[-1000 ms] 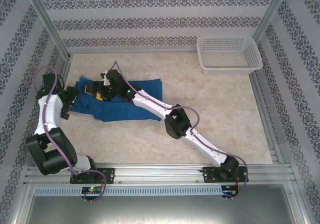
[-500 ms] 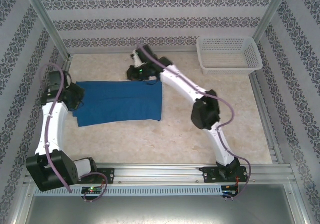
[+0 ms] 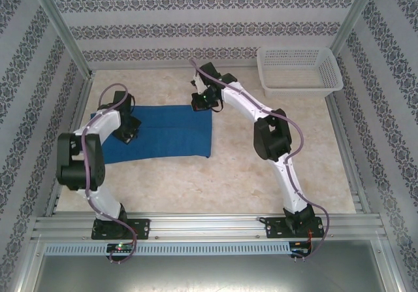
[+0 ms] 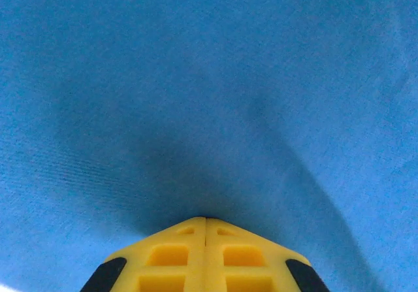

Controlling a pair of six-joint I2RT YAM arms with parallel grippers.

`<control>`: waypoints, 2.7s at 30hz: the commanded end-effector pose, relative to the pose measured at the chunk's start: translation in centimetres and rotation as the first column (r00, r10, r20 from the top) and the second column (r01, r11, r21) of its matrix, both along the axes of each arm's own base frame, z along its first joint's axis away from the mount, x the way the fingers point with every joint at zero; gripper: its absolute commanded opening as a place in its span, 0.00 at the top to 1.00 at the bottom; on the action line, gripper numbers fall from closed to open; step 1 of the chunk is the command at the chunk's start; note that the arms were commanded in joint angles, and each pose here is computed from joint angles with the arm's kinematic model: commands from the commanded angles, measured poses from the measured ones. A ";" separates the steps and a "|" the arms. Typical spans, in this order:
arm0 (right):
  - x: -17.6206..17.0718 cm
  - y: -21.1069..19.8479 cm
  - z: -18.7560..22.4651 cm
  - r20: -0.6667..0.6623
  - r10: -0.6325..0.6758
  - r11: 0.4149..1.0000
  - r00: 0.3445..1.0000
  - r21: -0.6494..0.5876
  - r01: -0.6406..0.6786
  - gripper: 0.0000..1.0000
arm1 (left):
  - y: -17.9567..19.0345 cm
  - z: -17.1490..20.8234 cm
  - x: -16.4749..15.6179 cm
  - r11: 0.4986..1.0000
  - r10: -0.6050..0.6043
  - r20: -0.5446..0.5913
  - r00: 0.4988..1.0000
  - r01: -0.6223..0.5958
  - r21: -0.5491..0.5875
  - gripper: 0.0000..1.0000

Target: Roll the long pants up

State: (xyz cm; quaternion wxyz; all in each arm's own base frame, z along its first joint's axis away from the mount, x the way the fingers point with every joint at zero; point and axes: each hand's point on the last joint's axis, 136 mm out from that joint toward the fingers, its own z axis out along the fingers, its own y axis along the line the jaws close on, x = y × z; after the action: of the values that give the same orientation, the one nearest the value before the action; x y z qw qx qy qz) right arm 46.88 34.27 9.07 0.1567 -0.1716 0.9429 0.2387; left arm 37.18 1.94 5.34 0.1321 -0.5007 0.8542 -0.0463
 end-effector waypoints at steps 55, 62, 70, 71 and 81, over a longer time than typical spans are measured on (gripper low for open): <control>-31.6 4.1 -4.4 0.156 0.787 0.569 0.597 -0.560 -0.603 0.11 | -7.3 9.2 1.4 0.943 -0.327 0.202 0.923 0.305 0.132 0.00; -30.7 5.6 -4.0 0.187 0.845 0.489 0.500 -0.648 -0.584 0.10 | -6.2 8.7 -4.8 0.968 -0.251 0.238 0.938 0.236 0.088 0.00; -28.6 5.0 -7.1 0.172 0.896 0.396 0.410 -0.725 -0.563 0.16 | -5.0 8.5 -11.4 0.990 -0.143 0.277 0.950 0.140 0.033 0.00; -28.5 4.9 -7.3 0.168 0.897 0.395 0.409 -0.719 -0.572 0.20 | -5.0 8.4 -11.9 0.990 -0.138 0.284 0.949 0.136 0.028 0.00; -28.5 4.9 -6.8 0.152 0.879 0.436 0.452 -0.642 -0.631 1.00 | -5.2 8.7 -13.1 0.989 -0.142 0.300 0.943 0.146 0.008 0.00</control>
State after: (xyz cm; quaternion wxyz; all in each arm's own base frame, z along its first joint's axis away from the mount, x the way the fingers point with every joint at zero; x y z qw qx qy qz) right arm 18.78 39.51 2.09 0.2209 -0.6769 0.7017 -0.0255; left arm 24.59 -2.98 14.06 0.2596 -0.4233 0.8574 -0.1355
